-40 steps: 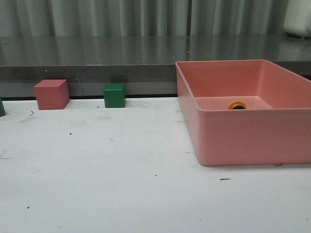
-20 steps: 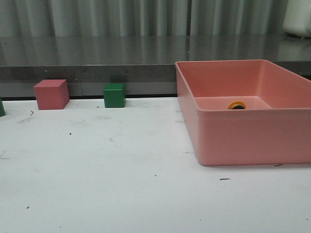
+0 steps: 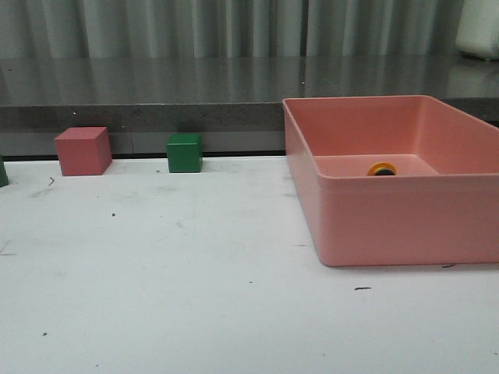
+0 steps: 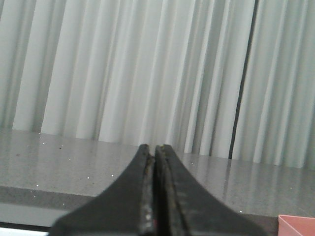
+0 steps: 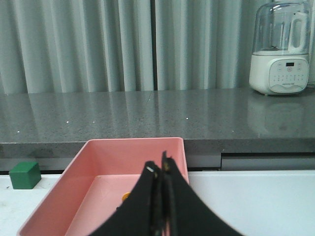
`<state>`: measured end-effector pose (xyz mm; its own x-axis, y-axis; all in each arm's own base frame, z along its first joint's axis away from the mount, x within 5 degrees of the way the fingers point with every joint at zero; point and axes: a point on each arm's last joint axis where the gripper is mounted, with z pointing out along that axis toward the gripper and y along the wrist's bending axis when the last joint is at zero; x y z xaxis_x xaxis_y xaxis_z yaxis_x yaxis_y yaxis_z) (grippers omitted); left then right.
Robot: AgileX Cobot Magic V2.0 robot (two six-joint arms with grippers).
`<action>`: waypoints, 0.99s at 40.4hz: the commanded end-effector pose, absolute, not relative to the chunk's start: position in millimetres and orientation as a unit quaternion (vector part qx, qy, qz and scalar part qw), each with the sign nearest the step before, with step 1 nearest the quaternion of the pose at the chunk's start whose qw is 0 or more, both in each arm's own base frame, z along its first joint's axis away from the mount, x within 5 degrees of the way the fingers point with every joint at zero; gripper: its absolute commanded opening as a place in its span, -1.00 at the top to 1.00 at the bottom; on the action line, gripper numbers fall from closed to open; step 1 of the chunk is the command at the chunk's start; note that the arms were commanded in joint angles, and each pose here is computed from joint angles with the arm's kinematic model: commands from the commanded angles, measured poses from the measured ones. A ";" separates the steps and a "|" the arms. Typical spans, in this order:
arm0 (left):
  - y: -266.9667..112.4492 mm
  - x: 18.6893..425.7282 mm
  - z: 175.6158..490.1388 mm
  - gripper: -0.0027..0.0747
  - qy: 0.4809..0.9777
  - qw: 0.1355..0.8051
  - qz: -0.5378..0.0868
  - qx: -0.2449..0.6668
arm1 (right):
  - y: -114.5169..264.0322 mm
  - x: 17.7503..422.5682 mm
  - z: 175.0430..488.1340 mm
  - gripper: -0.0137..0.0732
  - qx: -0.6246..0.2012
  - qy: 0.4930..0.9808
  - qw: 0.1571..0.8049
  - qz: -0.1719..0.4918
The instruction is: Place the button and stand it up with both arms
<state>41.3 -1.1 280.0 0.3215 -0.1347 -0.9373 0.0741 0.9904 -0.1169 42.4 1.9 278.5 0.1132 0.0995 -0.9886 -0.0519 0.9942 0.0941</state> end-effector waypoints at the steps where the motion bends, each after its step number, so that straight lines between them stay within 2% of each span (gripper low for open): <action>1: -1.7 46.1 307.6 0.98 0.602 0.797 -0.045 -0.012 | 2.8 46.9 314.1 0.84 0.029 0.678 0.732 0.064; 5: -2.6 63.4 314.9 0.98 0.666 0.745 -0.042 -0.011 | 4.7 65.3 331.3 0.84 0.037 0.717 0.692 0.077; 9: -3.3 79.5 319.0 0.98 0.711 0.702 -0.040 -0.012 | 5.1 83.1 339.8 0.84 0.037 0.735 0.673 0.074; 19: -3.8 94.0 321.9 0.98 0.729 0.684 -0.039 -0.012 | 5.3 96.9 337.6 0.84 0.038 0.751 0.655 0.071; 22: -3.8 94.0 322.3 0.93 0.727 0.685 -0.039 -0.012 | 5.2 97.0 336.9 0.73 0.037 0.752 0.654 0.068; 25: -3.8 94.0 322.7 0.59 0.726 0.687 -0.039 -0.012 | 4.5 97.0 336.8 0.49 0.030 0.753 0.655 0.057; 28: -3.8 94.0 322.9 0.14 0.725 0.688 -0.039 -0.012 | 3.8 97.1 336.9 0.10 0.023 0.753 0.656 0.046; 30: -3.8 94.0 322.9 -0.26 0.725 0.688 -0.039 -0.012 | 3.5 97.1 337.2 -0.19 0.021 0.751 0.658 0.043; 32: -4.0 94.0 322.9 -0.55 0.725 0.687 -0.044 -0.015 | 3.5 97.2 337.8 -0.50 0.021 0.749 0.661 0.043; 34: -4.0 94.0 322.9 -0.74 0.725 0.687 -0.044 -0.015 | 3.5 97.6 338.9 -0.73 0.021 0.745 0.665 0.043; 36: -4.0 94.0 322.9 -0.84 0.725 0.687 -0.044 -0.015 | 3.6 100.0 339.2 -0.85 0.022 0.744 0.667 0.043; 40: -4.0 94.0 323.0 -0.86 0.724 0.688 -0.044 -0.015 | 3.8 112.6 338.0 -0.80 0.022 0.746 0.664 0.043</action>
<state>92.4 -4.4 304.7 -0.1573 -0.0611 -0.9857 0.0370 0.9970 -0.0677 101.9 4.9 321.2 -0.2194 0.1021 -0.9703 -0.0253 0.9936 0.1103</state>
